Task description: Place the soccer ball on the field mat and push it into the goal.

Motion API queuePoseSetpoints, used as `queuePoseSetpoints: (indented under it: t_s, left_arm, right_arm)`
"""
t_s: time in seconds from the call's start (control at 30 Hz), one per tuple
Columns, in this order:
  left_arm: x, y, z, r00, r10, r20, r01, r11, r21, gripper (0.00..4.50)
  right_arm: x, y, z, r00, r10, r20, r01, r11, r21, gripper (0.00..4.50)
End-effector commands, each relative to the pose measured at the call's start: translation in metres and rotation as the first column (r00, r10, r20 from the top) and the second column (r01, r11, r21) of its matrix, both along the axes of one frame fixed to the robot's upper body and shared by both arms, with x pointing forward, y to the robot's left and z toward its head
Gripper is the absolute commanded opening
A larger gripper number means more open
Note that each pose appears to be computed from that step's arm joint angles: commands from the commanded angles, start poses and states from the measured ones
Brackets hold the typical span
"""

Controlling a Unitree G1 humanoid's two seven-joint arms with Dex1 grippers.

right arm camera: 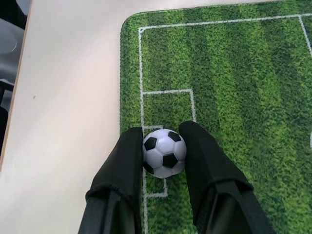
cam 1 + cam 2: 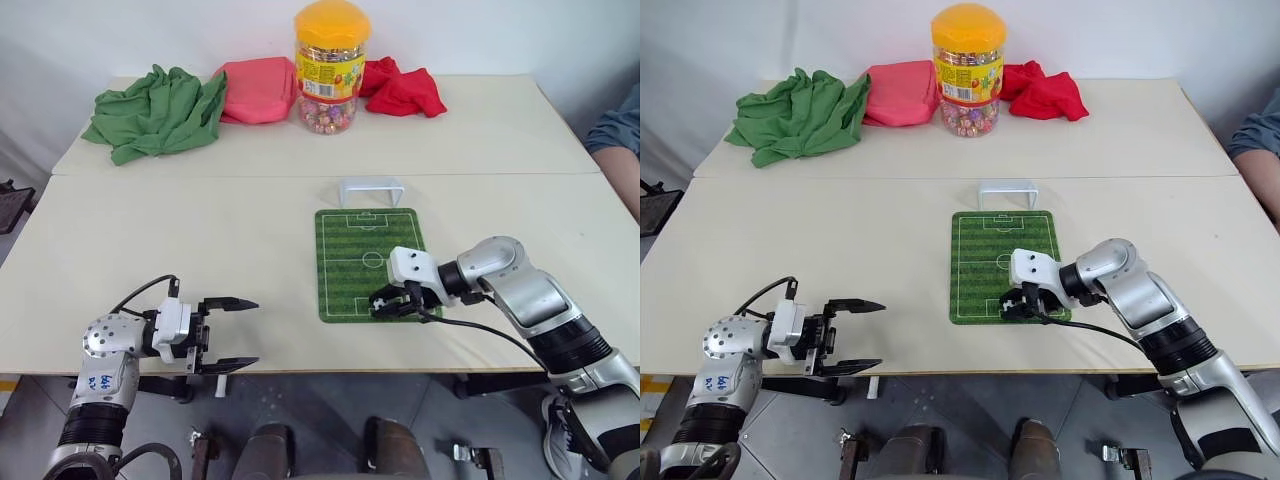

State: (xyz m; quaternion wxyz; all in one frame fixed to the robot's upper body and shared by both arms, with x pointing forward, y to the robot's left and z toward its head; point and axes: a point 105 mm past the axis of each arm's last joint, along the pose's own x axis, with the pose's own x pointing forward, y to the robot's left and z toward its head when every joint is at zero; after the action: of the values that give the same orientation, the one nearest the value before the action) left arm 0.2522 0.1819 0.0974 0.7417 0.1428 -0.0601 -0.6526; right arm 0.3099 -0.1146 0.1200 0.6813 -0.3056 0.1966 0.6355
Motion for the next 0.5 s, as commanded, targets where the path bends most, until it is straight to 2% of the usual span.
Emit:
queuePoseSetpoints:
  t_s: [0.03,0.3,0.5]
  left_arm:
    - [0.0003,0.0015,0.0015,1.000,0.000,0.018,-0.001,1.000,0.018,4.50]
    - [0.0045,-0.0007,0.0050,0.999,0.014,0.029,-0.014,1.000,0.000,4.50]
    - [0.0067,-0.0014,0.0068,0.999,0.026,0.033,-0.026,1.000,-0.009,4.50]
  right_arm:
    - [-0.0032,-0.0018,0.0042,1.000,0.015,0.012,-0.015,1.000,-0.004,0.86]
    - [0.0000,-0.0021,0.0007,1.000,0.004,0.010,-0.004,1.000,-0.007,0.86]
    - [-0.0022,-0.0014,0.0061,1.000,0.015,0.021,-0.015,1.000,0.006,2.79]
